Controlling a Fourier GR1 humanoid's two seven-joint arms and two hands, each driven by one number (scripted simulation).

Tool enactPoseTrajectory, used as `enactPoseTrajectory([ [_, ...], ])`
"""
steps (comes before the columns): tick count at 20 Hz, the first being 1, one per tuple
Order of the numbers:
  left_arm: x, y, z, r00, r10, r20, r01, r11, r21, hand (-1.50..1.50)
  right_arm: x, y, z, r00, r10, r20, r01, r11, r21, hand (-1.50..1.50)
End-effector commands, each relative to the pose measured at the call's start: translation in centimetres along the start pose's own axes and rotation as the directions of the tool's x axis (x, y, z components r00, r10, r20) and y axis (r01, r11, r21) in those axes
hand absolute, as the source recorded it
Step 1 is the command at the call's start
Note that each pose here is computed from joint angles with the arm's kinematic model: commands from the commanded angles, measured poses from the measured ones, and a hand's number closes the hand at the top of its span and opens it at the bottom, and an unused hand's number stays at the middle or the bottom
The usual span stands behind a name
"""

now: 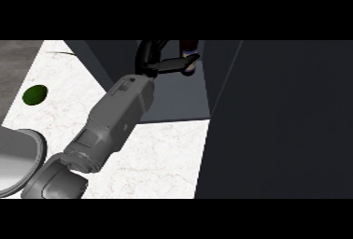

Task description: Pick up the wine, place it into the cabinet and close the cabinet

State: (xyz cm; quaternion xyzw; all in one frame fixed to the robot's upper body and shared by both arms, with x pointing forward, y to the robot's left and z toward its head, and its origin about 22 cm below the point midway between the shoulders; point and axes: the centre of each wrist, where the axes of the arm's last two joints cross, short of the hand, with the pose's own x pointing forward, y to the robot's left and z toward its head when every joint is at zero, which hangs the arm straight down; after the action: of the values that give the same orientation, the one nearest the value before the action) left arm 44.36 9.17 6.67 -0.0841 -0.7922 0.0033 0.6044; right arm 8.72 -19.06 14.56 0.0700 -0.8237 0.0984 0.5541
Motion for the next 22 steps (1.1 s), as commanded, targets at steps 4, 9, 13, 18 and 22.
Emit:
enactPoseTrajectory([
  [4,-0.2,-0.7,0.4,0.999,0.04,0.005,-0.04,0.999,-0.015,-1.5,4.8,-0.3,1.7,0.996,-0.087,0.028,0.087,0.996,-0.001,-1.5],
  [9,-0.8,-0.6,1.3,0.994,0.102,-0.025,-0.104,0.991,-0.08,-1.5,4.3,-0.7,1.0,0.997,-0.072,-0.013,0.071,0.997,-0.034,-1.5],
  [13,-1.6,-0.3,2.4,0.988,0.155,-0.028,-0.157,0.982,-0.11,-1.5,4.7,-0.8,1.1,0.999,-0.05,-0.003,0.049,0.998,-0.049,-1.5],
  [18,-2.7,-0.5,5.0,0.979,0.201,-0.043,-0.206,0.966,-0.157,-1.5,4.5,-0.9,0.5,0.999,-0.049,0.005,0.049,0.998,-0.045,-1.5],
  [22,-4.0,-0.5,7.9,0.969,0.237,-0.072,-0.245,0.96,-0.134,-1.5,4.7,-1.0,1.0,0.998,-0.053,-0.016,0.052,0.997,-0.049,-1.5],
])
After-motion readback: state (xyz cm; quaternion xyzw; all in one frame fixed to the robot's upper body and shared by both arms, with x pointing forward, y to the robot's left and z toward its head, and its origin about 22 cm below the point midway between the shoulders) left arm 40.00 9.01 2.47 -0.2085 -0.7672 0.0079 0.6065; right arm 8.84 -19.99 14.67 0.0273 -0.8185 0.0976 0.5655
